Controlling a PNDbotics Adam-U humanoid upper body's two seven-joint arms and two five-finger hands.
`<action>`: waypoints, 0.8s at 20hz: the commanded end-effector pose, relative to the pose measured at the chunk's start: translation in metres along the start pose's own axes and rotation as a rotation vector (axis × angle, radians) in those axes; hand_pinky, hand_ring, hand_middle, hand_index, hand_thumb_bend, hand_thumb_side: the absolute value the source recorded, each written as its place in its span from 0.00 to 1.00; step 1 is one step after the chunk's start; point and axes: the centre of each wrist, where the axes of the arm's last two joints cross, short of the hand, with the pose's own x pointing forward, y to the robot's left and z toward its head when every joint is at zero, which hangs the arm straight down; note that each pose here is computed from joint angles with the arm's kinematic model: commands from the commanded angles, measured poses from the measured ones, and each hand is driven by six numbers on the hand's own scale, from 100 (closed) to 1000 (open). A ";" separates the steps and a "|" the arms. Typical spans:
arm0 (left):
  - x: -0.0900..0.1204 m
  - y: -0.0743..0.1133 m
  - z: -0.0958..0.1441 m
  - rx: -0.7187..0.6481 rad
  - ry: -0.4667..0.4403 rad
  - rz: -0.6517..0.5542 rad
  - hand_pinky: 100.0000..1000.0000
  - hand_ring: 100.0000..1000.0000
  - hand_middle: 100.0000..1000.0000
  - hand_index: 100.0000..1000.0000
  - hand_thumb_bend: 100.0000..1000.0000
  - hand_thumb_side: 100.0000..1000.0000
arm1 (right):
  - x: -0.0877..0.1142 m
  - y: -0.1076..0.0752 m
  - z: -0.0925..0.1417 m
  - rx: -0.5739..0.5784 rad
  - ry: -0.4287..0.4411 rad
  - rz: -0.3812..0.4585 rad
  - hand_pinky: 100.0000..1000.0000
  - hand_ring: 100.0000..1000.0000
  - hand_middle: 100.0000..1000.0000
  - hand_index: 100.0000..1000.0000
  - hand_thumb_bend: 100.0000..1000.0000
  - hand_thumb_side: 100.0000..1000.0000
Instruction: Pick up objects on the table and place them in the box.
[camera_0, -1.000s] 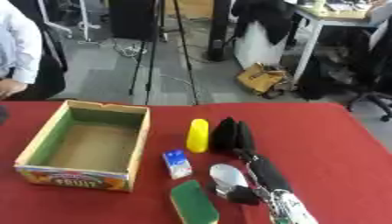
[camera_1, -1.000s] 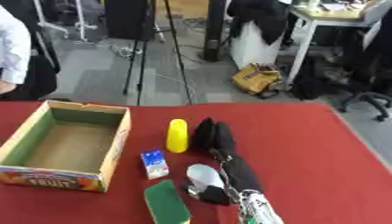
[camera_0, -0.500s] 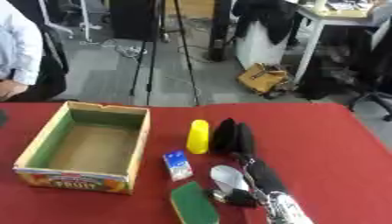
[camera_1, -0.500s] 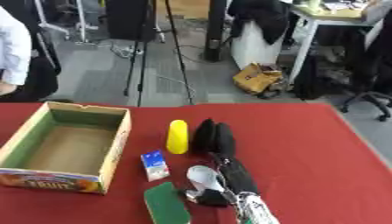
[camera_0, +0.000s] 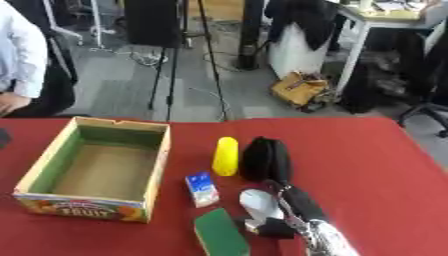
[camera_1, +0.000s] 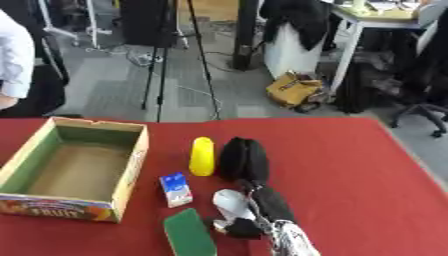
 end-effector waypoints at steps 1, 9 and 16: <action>0.006 0.002 -0.006 0.002 -0.032 0.001 0.93 0.78 0.75 0.76 0.00 0.68 | -0.003 -0.014 -0.003 -0.027 -0.003 0.002 0.89 0.94 0.82 0.94 0.69 0.74; 0.006 0.002 -0.006 0.000 -0.031 0.001 0.93 0.78 0.75 0.76 0.00 0.68 | -0.004 -0.016 -0.004 -0.022 -0.005 0.007 0.89 0.94 0.80 0.91 0.68 0.75; 0.006 0.003 -0.006 0.000 -0.029 0.000 0.93 0.78 0.75 0.76 0.00 0.68 | -0.003 -0.015 -0.003 -0.023 -0.017 0.022 0.89 0.94 0.77 0.87 0.66 0.72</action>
